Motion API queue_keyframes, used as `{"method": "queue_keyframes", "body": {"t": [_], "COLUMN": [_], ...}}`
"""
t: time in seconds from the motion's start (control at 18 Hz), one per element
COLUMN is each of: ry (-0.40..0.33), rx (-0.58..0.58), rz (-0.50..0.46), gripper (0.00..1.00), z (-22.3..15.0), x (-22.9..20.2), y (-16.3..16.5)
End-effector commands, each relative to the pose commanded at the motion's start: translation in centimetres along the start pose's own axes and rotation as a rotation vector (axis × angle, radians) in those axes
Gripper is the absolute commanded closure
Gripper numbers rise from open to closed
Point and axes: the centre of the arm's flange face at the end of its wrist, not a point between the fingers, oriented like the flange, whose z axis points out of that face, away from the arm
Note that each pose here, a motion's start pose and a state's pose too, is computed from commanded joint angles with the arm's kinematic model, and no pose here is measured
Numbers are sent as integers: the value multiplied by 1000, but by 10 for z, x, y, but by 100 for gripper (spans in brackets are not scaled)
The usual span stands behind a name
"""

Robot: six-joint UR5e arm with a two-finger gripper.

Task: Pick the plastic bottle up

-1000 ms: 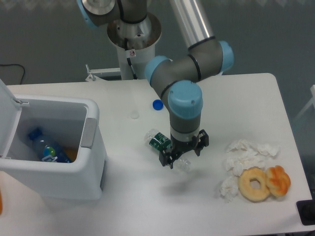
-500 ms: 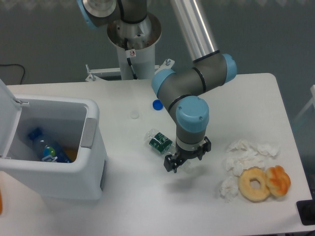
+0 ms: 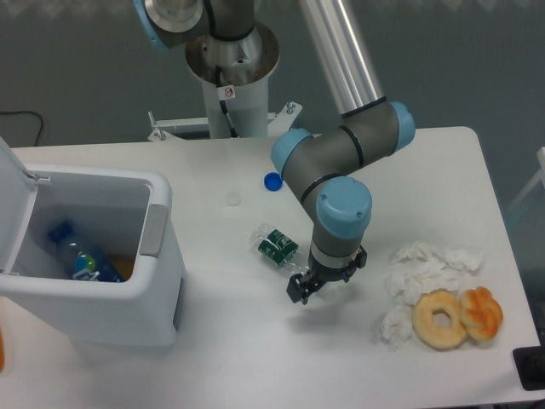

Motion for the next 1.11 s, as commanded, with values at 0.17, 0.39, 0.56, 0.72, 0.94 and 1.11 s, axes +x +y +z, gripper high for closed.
{"method": "queue_keyframes", "body": {"t": [0.17, 0.39, 0.56, 0.72, 0.94, 1.11], "ry": [0, 2, 2, 1, 2, 2], "rx": [-14, -14, -15, -12, -10, -13], "rz": [7, 18, 25, 28, 42, 56], "gripper": [3, 15, 23, 27, 29, 29], "z": [10, 12, 12, 10, 9, 9], "x": [2, 6, 10, 11, 20, 25], "y": [0, 1, 2, 3, 5, 9]}}
